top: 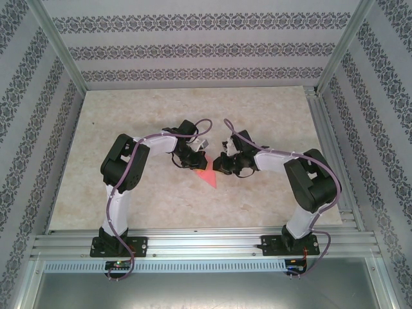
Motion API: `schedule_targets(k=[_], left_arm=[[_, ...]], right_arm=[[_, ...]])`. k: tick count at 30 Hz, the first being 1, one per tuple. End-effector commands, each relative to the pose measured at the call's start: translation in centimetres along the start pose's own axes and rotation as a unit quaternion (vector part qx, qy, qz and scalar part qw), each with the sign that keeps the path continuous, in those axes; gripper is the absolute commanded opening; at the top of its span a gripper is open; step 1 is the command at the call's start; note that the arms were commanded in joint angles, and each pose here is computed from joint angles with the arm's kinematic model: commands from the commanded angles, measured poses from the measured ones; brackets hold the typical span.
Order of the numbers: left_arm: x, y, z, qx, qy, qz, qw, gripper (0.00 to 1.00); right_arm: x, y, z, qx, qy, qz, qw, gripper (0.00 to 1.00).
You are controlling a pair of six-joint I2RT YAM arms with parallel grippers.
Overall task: Fold a paper plane with a square sheet of paper (pick it up from the middle)
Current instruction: Third fold the triangle at the center of the table.
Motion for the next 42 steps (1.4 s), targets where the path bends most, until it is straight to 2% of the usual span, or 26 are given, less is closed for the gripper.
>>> schedule_targets(k=[1,4,9,17,23,27,30,34,39,41,42], left_arm=[[0.6,0.8,0.4,0.015,-0.001,-0.026,1.000,0.10],[0.5,0.9,0.5,0.017,0.000,-0.026,1.000,0.10],[0.5,0.9,0.6,0.016,0.002,-0.028,0.999,0.10],[0.5,1.0,0.5,0.015,0.001,-0.027,1.000,0.10],[0.4,0.9,0.5,0.014,0.002,-0.026,1.000,0.10],[0.4,1.0,0.4,0.015,0.002,-0.025,1.000,0.10],[0.4,0.9,0.5,0.013,0.003,-0.026,1.000,0.10],[0.6,0.8,0.5,0.014,0.001,-0.025,1.000,0.10],[1.9,-0.5,-0.2,0.003,-0.017,-0.014,1.000,0.20],[3.0,-1.3,-0.5,-0.004,-0.037,-0.017,0.999,0.31],[3.7,-1.8,-0.6,-0.009,-0.047,-0.015,0.999,0.32]], right_arm=[[-0.9,-0.1,1.3,-0.012,0.010,-0.019,1.000,0.10],[-1.8,-0.9,2.2,-0.023,0.019,-0.004,1.000,0.10],[-2.2,-2.5,3.0,-0.029,0.028,0.065,0.997,0.09],[-0.7,0.6,3.7,0.004,0.031,-0.004,1.000,0.10],[-2.5,-2.2,4.9,-0.024,0.048,0.033,0.998,0.10],[-3.3,-3.3,5.2,-0.038,0.059,0.025,0.997,0.10],[-3.1,-3.0,5.2,-0.037,0.061,0.013,0.997,0.10],[-1.1,-1.1,4.4,-0.019,0.035,-0.010,0.999,0.12],[2.1,-0.2,3.2,0.007,-0.014,0.002,1.000,0.23],[2.6,-0.9,2.9,0.004,-0.028,0.010,1.000,0.29],[2.8,-1.3,2.6,0.002,-0.033,0.018,0.999,0.30]])
Point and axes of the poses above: each hand's point on the last joint's axis, 136 mm out from that joint toward the fingers, its own x axis back along the fingers, its own y axis along the line the jaws close on, z = x × y, the point moved 10 cm from there along x, back along the fingers, and after that the axes turned 3 degrees about -x, right-handed, at the moved point
